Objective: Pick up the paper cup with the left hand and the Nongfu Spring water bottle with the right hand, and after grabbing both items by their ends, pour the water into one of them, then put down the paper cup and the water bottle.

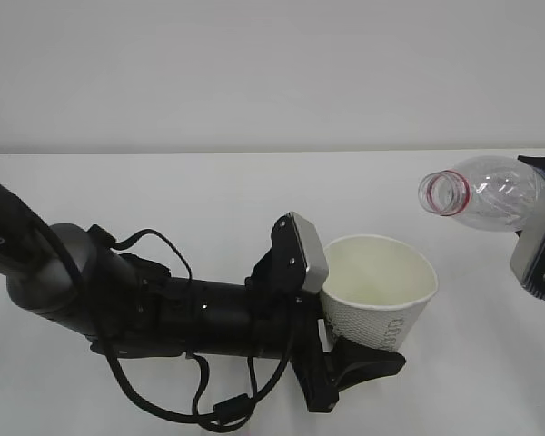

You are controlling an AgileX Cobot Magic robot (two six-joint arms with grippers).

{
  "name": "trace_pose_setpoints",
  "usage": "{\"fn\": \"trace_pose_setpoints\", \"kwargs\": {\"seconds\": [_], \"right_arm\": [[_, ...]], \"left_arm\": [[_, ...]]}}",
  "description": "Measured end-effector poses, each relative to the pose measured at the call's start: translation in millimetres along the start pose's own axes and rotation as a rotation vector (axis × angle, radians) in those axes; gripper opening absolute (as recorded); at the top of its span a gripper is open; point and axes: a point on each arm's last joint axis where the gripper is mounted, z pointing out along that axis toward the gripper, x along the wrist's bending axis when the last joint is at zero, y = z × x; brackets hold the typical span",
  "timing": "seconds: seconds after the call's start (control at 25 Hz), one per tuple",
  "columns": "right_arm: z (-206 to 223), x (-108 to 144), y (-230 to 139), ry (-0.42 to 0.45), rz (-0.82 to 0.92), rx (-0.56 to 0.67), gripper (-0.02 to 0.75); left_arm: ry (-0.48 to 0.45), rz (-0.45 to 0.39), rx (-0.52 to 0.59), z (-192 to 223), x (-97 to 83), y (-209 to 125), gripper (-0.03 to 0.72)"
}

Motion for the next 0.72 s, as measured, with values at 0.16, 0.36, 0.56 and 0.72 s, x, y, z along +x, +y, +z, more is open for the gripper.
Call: {"fn": "trace_pose_setpoints", "kwargs": {"seconds": [0.16, 0.36, 0.56, 0.72], "right_arm": [[3.1, 2.4, -0.8, 0.005, -0.003, -0.004, 0.41], [5.0, 2.8, -0.6, -0.005, -0.014, -0.013, 0.41], [4.9, 0.7, 0.5, -0.029, -0.05, -0.024, 0.41], [4.8, -0.6, 0.9, -0.044, -0.079, -0.028, 0.41]], "left_arm": [[0.0, 0.0, 0.0, 0.0, 0.0, 0.0, 0.516], [0.0, 0.0, 0.0, 0.0, 0.0, 0.0, 0.515], [0.0, 0.0, 0.0, 0.0, 0.0, 0.0, 0.515], [0.0, 0.0, 0.0, 0.0, 0.0, 0.0, 0.515]]}}
